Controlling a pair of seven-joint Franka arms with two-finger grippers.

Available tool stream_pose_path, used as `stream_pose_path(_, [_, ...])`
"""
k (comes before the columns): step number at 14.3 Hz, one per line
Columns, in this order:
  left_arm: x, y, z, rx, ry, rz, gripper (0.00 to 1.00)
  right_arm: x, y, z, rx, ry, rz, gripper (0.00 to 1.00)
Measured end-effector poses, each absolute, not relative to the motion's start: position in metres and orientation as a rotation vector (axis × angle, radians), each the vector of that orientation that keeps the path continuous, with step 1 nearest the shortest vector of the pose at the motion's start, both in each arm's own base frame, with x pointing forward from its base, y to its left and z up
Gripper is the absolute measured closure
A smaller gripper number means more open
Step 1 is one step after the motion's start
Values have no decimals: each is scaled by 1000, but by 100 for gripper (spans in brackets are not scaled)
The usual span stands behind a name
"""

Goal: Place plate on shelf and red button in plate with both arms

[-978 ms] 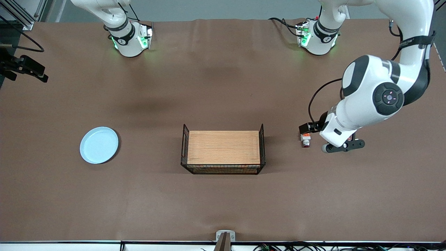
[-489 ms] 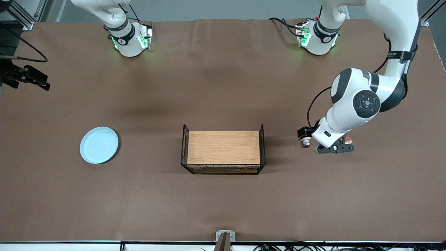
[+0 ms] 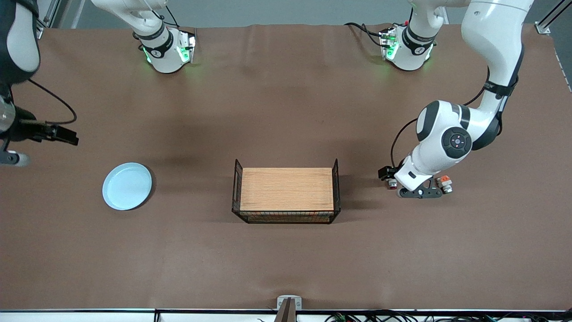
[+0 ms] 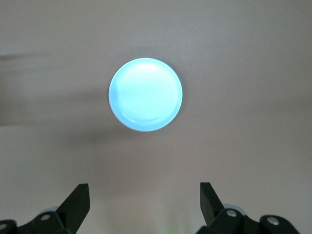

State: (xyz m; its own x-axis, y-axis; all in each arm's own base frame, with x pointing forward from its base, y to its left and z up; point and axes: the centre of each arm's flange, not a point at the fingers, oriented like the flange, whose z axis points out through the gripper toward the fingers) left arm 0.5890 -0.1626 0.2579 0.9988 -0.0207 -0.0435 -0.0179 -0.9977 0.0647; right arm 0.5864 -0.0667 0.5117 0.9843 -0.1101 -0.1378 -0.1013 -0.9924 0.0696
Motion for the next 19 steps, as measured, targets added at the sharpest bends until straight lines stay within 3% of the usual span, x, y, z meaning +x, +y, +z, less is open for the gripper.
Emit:
stream_pose_path(6, [576,-161,220,3076,-38,-84,0,606,-104,444,3126,-123,-161,0])
stream_pose_path(14, [566,-156,189,3067,-24,-67,0,596,-159,287,3180,-55,-80,0])
stream_pose_path(19, [565,-145,183,3092,-67,-67,0,591,-158,242,3186,49,-54,0])
